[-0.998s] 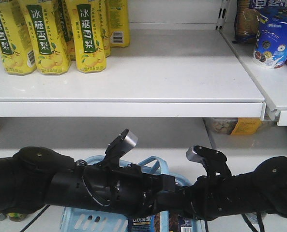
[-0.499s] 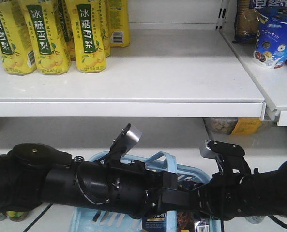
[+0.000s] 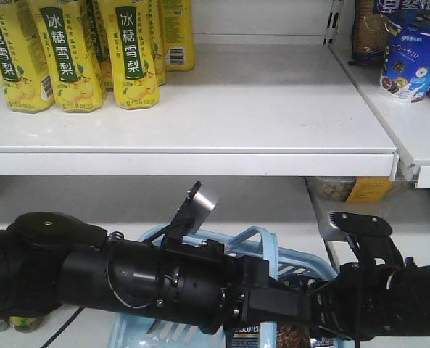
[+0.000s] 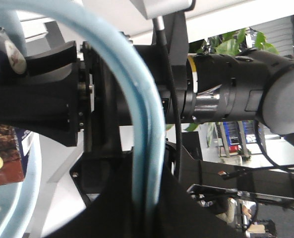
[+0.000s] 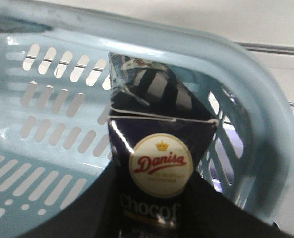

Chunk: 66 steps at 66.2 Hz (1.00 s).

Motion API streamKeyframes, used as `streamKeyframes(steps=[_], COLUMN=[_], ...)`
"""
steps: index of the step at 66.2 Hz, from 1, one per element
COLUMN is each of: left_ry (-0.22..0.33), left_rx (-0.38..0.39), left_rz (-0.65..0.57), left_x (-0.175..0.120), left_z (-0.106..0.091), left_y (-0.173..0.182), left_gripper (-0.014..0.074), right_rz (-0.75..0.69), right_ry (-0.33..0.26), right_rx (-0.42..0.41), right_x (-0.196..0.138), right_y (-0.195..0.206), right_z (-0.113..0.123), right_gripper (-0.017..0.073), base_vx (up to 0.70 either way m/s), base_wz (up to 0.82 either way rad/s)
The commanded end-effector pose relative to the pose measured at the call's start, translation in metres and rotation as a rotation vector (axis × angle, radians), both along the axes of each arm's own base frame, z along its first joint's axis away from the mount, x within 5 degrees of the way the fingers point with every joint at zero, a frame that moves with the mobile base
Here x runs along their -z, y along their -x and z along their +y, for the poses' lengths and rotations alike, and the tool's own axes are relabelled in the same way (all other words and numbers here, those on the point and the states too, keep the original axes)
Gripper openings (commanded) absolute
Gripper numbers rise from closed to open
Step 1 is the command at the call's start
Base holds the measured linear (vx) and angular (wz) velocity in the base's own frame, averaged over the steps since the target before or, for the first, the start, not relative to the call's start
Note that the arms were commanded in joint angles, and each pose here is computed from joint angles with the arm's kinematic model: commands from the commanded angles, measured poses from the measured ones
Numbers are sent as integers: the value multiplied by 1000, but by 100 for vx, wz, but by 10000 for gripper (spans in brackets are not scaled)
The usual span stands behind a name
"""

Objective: Left arm holds basket, right arm returns cookies
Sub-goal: 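Grasp the Chocofello box with the right gripper and lift it out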

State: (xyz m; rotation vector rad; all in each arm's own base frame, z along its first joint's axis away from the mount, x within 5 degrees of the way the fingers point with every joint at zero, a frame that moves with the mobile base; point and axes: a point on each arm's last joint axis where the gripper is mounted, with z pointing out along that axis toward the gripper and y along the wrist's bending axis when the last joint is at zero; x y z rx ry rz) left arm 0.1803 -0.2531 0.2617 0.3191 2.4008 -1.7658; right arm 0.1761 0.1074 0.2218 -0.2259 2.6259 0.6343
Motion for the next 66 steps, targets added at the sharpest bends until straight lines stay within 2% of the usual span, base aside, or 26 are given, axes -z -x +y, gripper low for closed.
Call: streamKeyframes(steps=[1,9,20,29,47,55,66], left_ry=[-71,-71,-71,-71,-72,-72,-72], left_rx=[-118,-118,-118,-117,-119,-118,-118], left_rz=[-62,-62,-62,-62,-62,-62,-62], left_x=[2,2,2,2,2,2,2], left_z=[5,5,5,5,5,5,5], left_y=[-13,-13,-13,-13,-13,-13,-13], left_gripper=[-6,-6,-6,-6,-6,-6,-6], right_rz=[-82,-99,-117,-149,-202,-213,-247], right_ry=[-104,-116,-80,-85,-124,-101,-82], right_rx=[26,15,-33,-47,-38,-43,12], right_x=[-30,-37,-42,-49,-65,-69,-78], right_y=[3,9,18,26,43,54,71], right_z=[1,-1,-5,-8,-16,-22,-35], right_gripper=[151,151,151,151,151,151,152], base_vx=[0,0,0,0,0,0,0], base_wz=[0,0,0,0,0,0,0])
